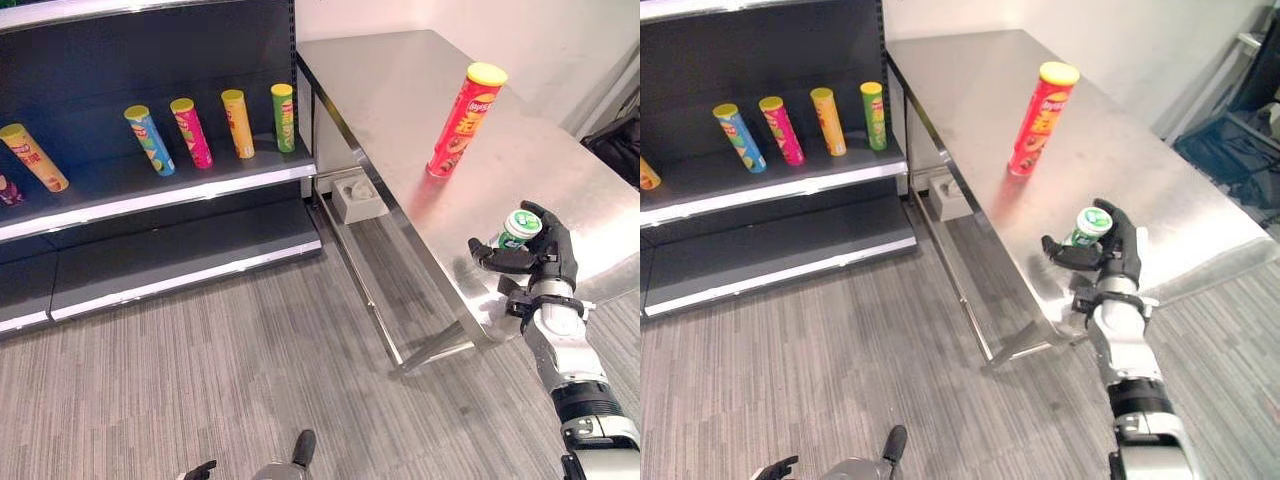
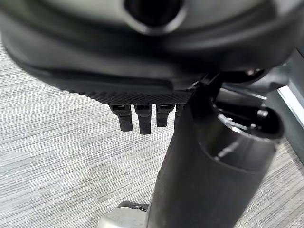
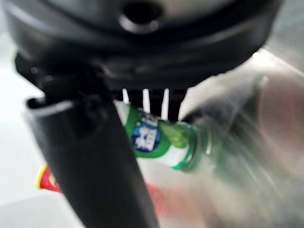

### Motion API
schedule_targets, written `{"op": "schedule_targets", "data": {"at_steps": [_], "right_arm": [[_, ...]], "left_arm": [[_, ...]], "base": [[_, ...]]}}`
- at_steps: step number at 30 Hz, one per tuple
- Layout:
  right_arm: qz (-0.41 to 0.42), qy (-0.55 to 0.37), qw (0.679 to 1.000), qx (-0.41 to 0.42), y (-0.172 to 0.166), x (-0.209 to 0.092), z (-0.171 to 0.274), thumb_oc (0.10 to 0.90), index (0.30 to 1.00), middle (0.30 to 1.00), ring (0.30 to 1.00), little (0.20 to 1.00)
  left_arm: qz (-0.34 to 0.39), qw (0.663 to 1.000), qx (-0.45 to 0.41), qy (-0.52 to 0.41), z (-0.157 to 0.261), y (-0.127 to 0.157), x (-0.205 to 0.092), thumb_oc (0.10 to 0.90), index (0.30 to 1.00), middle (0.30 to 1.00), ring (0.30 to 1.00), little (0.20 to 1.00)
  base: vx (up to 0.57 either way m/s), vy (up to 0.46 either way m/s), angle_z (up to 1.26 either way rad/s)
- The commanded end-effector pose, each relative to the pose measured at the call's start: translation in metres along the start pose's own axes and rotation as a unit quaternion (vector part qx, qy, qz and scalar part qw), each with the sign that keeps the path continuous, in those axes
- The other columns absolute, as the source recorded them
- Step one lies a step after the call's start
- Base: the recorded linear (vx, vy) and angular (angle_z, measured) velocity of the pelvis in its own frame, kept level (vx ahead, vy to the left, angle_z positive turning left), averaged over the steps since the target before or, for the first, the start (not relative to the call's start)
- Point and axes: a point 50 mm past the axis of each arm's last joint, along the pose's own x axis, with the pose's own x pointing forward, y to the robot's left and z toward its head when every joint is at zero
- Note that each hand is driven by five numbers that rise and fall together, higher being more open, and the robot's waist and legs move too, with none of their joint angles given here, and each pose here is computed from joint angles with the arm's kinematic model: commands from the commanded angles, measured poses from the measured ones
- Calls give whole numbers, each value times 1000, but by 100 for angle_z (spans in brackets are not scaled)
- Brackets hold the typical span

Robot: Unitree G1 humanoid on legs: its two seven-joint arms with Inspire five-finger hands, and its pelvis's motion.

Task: Put the goods on the table back onto the shelves and tidy them up.

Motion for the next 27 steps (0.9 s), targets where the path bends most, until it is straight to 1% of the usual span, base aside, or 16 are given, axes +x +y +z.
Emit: {"op": "schedule_targets", "data": {"at_steps": [1, 10, 11, 13, 14, 15, 20, 21, 22, 23, 24, 27], "right_arm": [[2, -119, 992, -27, -10, 16, 60, 400, 300, 300, 300, 300], [-11, -138, 989, -52, -24, 9, 64, 400, 300, 300, 300, 300], [-9, -150, 987, -53, -26, 7, 69, 400, 300, 300, 300, 300], [5, -204, 978, -46, -28, -1, 94, 400, 300, 300, 300, 300], [5, -204, 978, -46, -28, -1, 94, 400, 300, 300, 300, 300], [15, -235, 971, -35, -27, -6, 107, 400, 300, 300, 300, 300], [46, -325, 945, -13, -28, -23, 147, 400, 300, 300, 300, 300], [45, -325, 945, -13, -28, -23, 147, 400, 300, 300, 300, 300], [52, -352, 935, -6, -27, -27, 159, 400, 300, 300, 300, 300], [54, -359, 932, 1, -27, -28, 163, 400, 300, 300, 300, 300], [68, -389, 919, 16, -24, -33, 177, 400, 300, 300, 300, 300], [58, -412, 909, 10, -30, -37, 190, 400, 300, 300, 300, 300]], "left_arm": [[21, 999, 26, -20, 12, 13, 3, 800, 900, 900, 900, 900], [31, 999, 25, -27, 17, 17, 4, 800, 900, 900, 900, 900], [34, 999, 24, -29, 19, 19, 4, 800, 900, 900, 900, 900], [37, 999, 19, -33, 20, 22, 4, 800, 900, 900, 900, 900], [37, 999, 19, -33, 20, 22, 4, 800, 900, 900, 900, 900], [37, 999, 16, -36, 22, 23, 4, 800, 900, 900, 900, 900], [29, 998, 16, -52, 28, 25, 3, 800, 900, 900, 900, 900], [29, 998, 17, -52, 28, 25, 3, 800, 900, 900, 900, 900], [26, 998, 18, -61, 32, 24, 3, 800, 900, 900, 900, 900], [24, 997, 18, -64, 34, 23, 3, 800, 900, 900, 900, 900], [26, 996, 8, -80, 42, 24, 3, 800, 900, 900, 900, 900], [21, 995, 7, -98, 51, 23, 3, 800, 900, 900, 900, 900]], "base": [[13, 0, 3], [-1, -3, 2], [-44, -51, -3], [-48, -64, -1], [-40, -62, 1], [-35, -56, 1], [-67, -95, 4], [-121, -138, 18], [-112, -111, 23], [-227, -184, 58], [-152, -104, 64], [-151, -7, 79]]}}
